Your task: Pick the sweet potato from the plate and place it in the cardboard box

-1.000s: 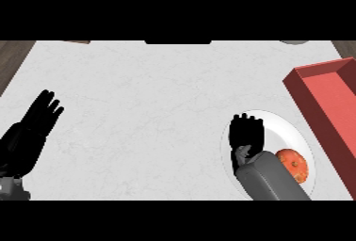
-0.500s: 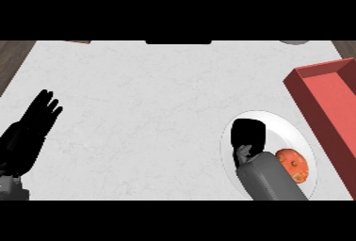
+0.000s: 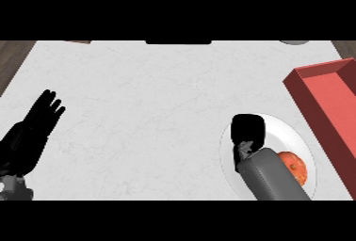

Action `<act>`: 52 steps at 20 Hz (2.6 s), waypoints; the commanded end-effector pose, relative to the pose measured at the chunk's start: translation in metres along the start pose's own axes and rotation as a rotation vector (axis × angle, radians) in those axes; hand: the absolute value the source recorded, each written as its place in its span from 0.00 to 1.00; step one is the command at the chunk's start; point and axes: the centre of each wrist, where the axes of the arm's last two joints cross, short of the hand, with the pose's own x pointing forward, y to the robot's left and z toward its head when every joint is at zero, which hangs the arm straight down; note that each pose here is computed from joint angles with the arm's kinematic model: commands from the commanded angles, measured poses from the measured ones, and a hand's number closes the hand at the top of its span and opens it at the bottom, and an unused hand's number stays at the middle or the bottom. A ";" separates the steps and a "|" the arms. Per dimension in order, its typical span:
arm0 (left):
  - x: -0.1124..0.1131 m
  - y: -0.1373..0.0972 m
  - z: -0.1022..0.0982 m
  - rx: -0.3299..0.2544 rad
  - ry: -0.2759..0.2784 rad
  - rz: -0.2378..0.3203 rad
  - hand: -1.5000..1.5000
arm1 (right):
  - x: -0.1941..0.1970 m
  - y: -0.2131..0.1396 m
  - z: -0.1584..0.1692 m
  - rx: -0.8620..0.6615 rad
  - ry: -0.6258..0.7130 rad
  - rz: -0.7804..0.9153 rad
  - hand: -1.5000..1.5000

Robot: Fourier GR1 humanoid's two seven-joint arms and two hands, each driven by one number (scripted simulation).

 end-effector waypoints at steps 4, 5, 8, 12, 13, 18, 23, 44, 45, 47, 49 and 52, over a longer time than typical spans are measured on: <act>0.020 -0.005 -0.002 0.020 0.017 0.011 0.50 | 0.013 -0.007 0.008 -0.045 -0.010 -0.085 1.00; 0.007 -0.003 0.010 -0.026 0.005 0.006 0.50 | -0.024 0.000 -0.017 -0.059 -0.013 -0.187 1.00; 0.004 -0.014 0.003 -0.018 0.001 0.008 0.50 | -0.042 -0.043 -0.026 -0.093 -0.088 -0.443 1.00; -0.011 -0.010 0.004 -0.011 -0.003 0.005 0.50 | -0.063 -0.050 -0.041 -0.189 -0.046 -0.491 1.00; -0.009 -0.007 -0.007 0.008 -0.006 0.010 0.50 | -0.048 -0.034 -0.040 -0.235 -0.051 -0.514 1.00; 0.012 0.001 -0.002 0.012 0.012 -0.008 0.50 | -0.064 -0.088 -0.018 -0.368 -0.057 -0.540 1.00; -0.004 0.000 -0.010 0.024 0.007 -0.004 0.50 | -0.066 -0.125 0.044 -0.567 -0.090 -0.552 1.00; 0.007 -0.008 0.003 -0.013 0.008 0.012 0.50 | -0.207 -0.173 0.062 -0.772 0.336 -0.626 1.00; -0.015 -0.003 -0.003 -0.002 -0.014 -0.017 0.50 | -0.227 -0.197 0.062 -0.765 0.312 -0.630 1.00; 0.002 0.002 0.003 -0.024 0.015 -0.004 0.50 | -0.230 -0.168 0.047 -0.767 0.322 -0.628 1.00; -0.005 0.011 0.002 -0.006 -0.013 0.001 0.50 | -0.242 -0.162 0.023 -0.796 0.316 -0.658 1.00; 0.003 0.016 0.012 -0.004 0.004 -0.003 0.50 | -0.238 -0.146 0.022 -0.791 0.295 -0.633 1.00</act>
